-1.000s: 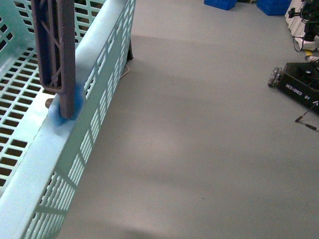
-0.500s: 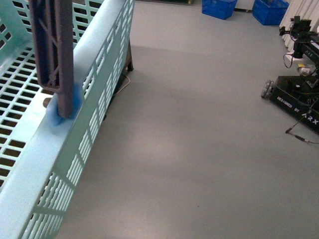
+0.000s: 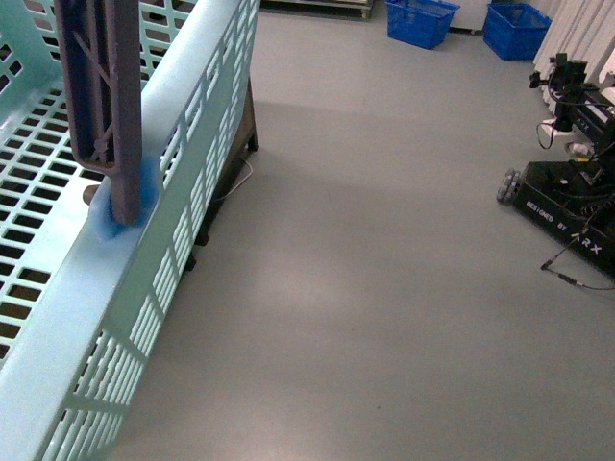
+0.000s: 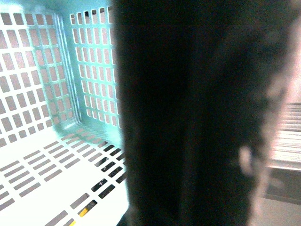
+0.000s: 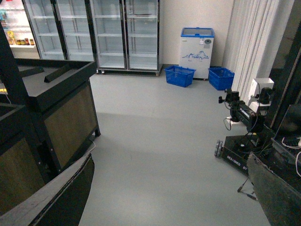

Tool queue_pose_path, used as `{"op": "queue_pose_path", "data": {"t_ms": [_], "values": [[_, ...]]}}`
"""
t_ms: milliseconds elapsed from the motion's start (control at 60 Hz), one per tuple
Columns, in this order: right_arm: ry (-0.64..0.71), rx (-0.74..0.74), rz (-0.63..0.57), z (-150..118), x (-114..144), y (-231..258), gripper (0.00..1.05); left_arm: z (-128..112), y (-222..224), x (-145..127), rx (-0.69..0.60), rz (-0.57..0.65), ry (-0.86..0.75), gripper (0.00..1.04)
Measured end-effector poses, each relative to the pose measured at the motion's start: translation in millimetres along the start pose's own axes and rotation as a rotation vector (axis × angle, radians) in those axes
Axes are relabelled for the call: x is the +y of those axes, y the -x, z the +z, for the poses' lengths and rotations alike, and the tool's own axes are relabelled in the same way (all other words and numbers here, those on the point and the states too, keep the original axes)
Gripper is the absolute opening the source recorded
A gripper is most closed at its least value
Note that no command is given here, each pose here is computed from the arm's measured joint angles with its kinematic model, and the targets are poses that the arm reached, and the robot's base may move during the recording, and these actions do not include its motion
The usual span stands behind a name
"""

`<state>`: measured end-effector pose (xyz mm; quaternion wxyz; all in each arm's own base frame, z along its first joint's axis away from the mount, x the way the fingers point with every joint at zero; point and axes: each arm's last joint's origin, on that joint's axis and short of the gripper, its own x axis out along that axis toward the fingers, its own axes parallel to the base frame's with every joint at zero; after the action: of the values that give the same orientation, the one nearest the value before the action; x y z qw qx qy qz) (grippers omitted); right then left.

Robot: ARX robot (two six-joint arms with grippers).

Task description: Pick mango and avocado into basket

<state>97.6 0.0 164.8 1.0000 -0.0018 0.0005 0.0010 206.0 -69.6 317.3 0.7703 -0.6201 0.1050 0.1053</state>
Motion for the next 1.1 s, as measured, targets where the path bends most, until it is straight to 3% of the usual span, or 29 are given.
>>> {"op": "queue_pose_path", "data": {"t_ms": [1100], "values": [[0.000,0.000,0.000,0.0,0.0,0.0,0.97,-0.8,0.0,0.1,0.004,0.001,-0.002,0.05]]}}
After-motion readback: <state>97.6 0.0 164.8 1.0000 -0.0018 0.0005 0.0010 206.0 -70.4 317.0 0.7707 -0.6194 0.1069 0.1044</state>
